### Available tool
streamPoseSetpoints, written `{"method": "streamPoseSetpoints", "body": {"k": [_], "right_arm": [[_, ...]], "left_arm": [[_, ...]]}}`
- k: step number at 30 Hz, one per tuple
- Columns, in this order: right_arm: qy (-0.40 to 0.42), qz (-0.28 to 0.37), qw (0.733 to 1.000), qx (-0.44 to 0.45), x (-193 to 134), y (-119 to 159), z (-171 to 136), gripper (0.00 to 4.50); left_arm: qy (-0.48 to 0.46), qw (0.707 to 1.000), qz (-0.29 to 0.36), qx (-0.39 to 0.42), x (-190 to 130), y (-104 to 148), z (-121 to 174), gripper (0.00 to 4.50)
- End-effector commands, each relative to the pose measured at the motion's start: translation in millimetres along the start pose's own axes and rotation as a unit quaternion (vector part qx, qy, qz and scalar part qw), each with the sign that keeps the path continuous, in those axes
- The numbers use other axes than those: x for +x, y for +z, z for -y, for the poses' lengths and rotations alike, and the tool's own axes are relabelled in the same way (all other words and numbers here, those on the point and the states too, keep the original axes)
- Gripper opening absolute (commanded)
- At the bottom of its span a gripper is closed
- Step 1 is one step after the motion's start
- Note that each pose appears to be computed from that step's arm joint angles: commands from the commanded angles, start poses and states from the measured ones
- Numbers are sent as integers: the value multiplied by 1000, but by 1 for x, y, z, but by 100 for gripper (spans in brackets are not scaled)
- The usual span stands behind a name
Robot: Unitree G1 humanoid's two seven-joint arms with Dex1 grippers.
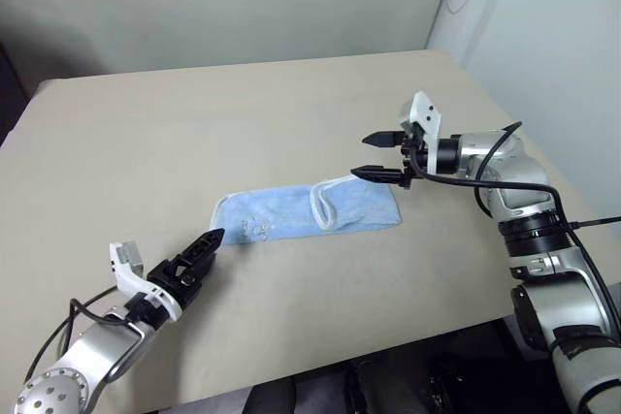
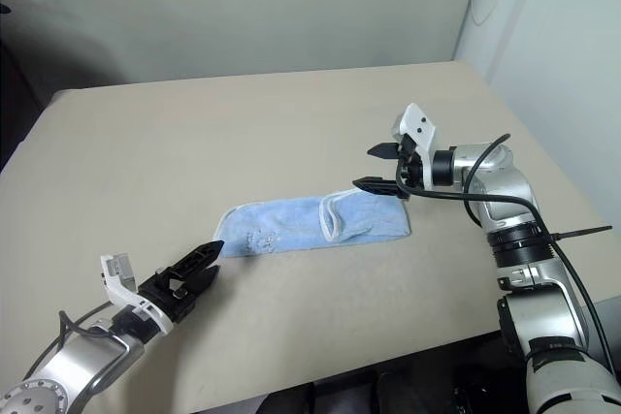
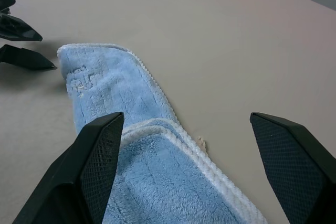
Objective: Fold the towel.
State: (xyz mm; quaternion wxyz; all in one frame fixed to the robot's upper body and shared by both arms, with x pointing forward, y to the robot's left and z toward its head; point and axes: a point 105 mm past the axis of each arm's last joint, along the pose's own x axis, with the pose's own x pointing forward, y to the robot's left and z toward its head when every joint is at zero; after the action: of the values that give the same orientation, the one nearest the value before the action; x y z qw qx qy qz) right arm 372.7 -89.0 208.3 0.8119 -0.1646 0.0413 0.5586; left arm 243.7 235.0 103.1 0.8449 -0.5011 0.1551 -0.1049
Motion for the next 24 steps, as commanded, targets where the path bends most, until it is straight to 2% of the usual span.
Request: {"method": "streamPoseSetpoints", "body": {"k": [1,3,7,15,18,24], "right_arm": [[-7,21,999,-27,-3,18,4,408],[-9,21,999,-29,-3,18,5,408],[-34,19,999,-36,-1,14,13,408],[-43,21,998,-40,-3,13,14,408],[-47,22,998,-41,-3,14,15,408],[-50,25,998,-42,-1,15,15,408]], "left_arm": [[-8,1000,5,7,-1,2,7,447],[-2,1000,-8,5,-1,-4,5,447],[9,999,-16,-31,49,-6,5,447],[6,999,-18,-30,67,-2,4,447],[7,999,-21,-28,69,-3,3,384],[-10,1000,-5,-20,67,2,10,169]]}}
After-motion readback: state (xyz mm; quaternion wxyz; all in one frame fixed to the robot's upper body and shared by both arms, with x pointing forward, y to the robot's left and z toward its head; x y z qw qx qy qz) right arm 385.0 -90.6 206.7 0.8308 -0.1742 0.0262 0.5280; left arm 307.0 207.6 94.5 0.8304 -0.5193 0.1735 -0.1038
